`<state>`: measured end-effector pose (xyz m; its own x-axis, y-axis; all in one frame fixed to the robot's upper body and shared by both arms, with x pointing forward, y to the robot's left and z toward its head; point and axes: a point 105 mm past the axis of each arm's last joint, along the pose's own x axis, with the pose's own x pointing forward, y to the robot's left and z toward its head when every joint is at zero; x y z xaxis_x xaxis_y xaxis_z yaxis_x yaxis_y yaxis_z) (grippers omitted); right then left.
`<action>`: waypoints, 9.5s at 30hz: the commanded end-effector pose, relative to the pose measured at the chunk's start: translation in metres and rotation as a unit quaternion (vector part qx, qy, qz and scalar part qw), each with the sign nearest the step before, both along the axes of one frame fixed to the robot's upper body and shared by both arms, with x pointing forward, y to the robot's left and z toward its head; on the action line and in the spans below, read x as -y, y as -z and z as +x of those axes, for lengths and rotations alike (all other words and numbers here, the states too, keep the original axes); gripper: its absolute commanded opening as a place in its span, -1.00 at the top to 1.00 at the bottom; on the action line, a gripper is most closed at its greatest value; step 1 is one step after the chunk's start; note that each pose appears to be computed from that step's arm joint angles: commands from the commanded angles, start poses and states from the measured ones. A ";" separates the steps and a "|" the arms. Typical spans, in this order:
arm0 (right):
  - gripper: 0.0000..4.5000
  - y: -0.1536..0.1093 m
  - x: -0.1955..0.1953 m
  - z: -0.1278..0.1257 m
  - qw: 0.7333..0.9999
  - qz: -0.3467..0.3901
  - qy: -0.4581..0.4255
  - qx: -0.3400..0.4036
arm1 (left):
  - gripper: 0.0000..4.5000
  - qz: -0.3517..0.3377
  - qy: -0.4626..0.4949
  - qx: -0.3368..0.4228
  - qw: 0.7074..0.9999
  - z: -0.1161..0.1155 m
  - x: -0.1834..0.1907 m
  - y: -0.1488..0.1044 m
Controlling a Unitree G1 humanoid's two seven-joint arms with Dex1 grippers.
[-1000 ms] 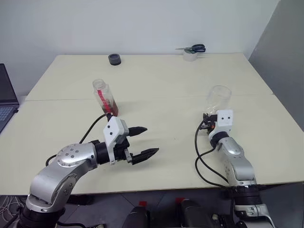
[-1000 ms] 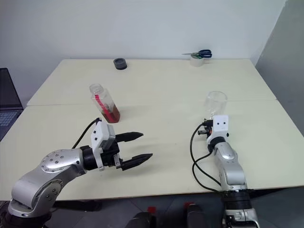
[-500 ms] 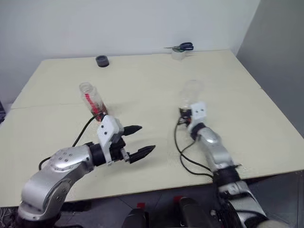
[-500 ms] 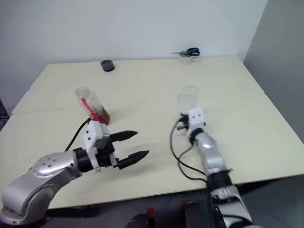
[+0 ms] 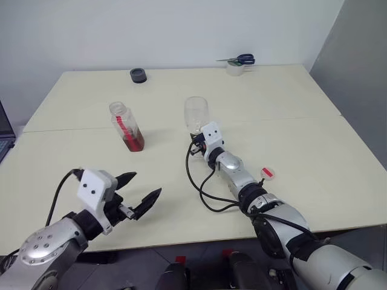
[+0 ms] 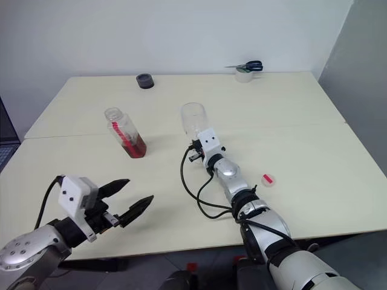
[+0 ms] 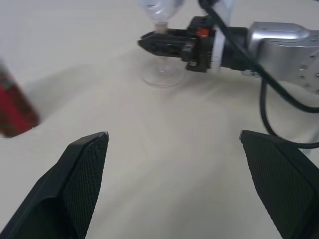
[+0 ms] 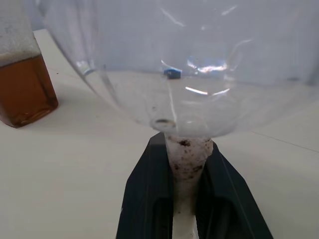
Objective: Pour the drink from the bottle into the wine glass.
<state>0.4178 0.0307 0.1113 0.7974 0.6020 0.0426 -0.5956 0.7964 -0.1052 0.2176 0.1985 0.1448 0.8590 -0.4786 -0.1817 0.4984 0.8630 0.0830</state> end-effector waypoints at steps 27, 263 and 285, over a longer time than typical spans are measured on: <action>-0.89 0.009 0.006 -0.008 1.000 0.004 -0.020 0.012 | -1.00 -0.016 -0.001 0.041 0.999 0.013 0.014 -0.014; -1.00 -0.139 0.112 -0.114 0.985 0.004 -0.101 0.142 | 0.25 0.623 0.069 0.444 0.640 0.237 0.055 -0.175; -1.00 -0.138 0.113 -0.114 0.985 0.004 -0.099 0.142 | 0.25 0.594 0.065 0.444 0.668 0.237 0.062 -0.179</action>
